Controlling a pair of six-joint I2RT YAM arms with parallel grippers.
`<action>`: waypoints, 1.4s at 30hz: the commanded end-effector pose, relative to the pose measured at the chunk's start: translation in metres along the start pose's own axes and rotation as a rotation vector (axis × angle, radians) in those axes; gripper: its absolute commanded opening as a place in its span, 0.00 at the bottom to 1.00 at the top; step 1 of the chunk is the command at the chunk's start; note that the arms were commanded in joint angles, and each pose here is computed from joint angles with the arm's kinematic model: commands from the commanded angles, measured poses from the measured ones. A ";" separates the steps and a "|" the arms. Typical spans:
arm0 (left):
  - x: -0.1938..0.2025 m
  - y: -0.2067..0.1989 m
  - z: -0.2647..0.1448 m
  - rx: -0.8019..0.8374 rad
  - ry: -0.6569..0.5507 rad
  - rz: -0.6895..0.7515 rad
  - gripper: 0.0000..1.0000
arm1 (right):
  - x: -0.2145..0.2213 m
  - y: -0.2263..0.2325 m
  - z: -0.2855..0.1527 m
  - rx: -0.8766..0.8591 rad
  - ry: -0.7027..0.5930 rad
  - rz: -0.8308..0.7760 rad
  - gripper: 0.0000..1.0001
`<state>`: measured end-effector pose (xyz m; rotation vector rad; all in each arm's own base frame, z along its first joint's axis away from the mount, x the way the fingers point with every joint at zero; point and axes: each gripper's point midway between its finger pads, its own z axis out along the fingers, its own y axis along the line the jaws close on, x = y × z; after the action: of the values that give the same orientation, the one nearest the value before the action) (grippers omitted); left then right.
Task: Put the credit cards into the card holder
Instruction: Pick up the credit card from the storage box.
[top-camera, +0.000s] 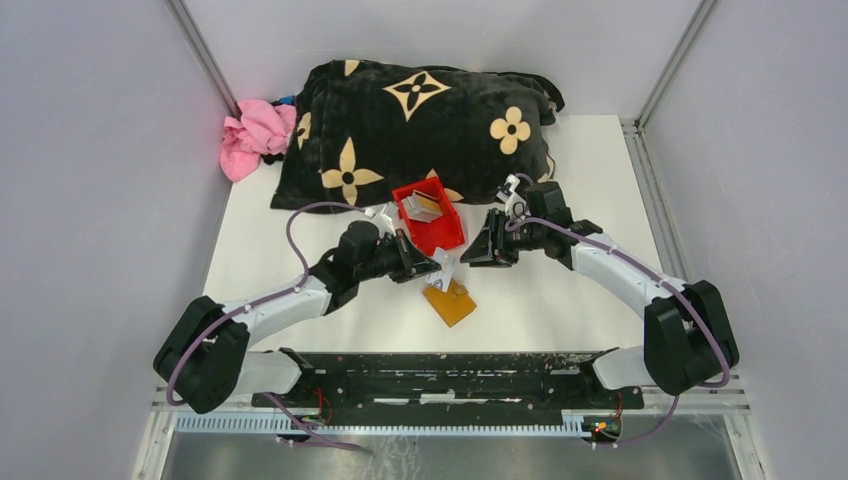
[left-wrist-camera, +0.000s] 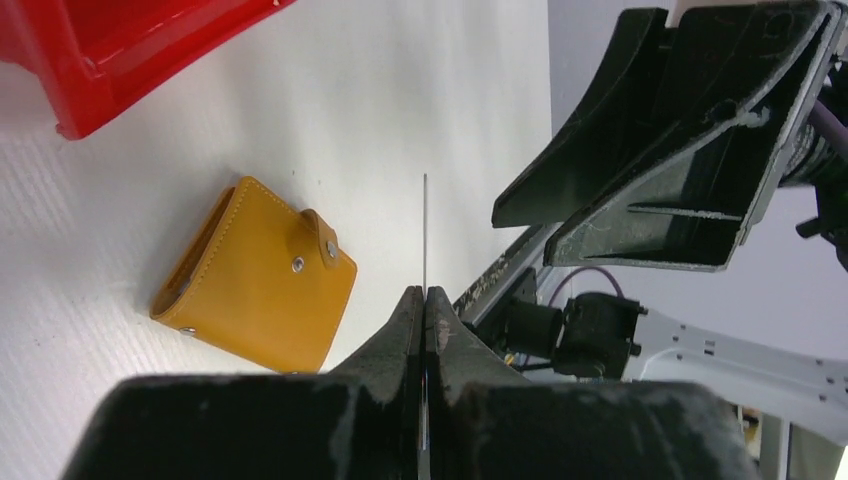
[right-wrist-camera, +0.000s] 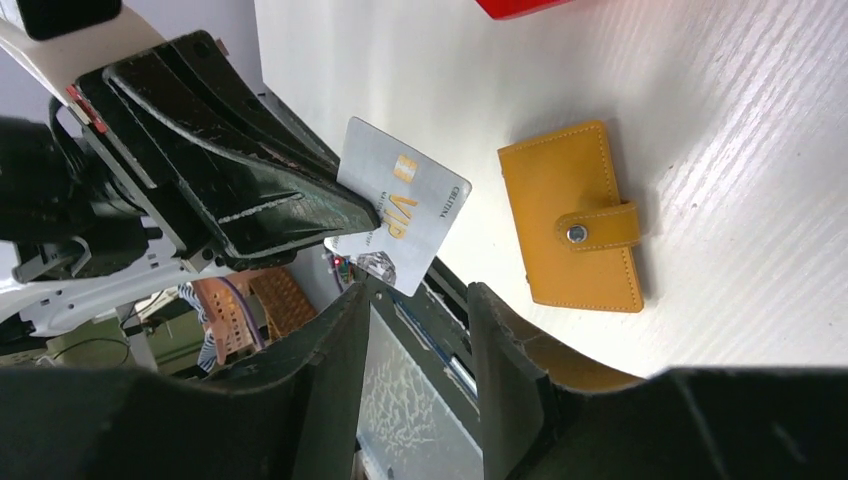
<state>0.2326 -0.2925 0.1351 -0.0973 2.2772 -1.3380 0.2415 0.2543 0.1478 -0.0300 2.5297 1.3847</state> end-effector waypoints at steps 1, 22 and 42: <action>-0.029 -0.018 -0.002 0.040 -0.227 -0.116 0.03 | -0.016 0.013 0.002 -0.012 -0.091 -0.067 0.48; -0.033 -0.021 -0.014 0.187 -0.384 -0.385 0.03 | -0.016 0.010 0.044 -0.117 -0.124 0.049 0.48; -0.027 -0.020 0.008 0.183 -0.369 -0.437 0.03 | -0.009 0.029 0.050 -0.292 -0.081 0.141 0.16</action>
<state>0.2476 -0.2929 0.1313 -0.7194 1.9750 -1.4842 0.2599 0.3009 0.1225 0.2258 2.3862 1.6312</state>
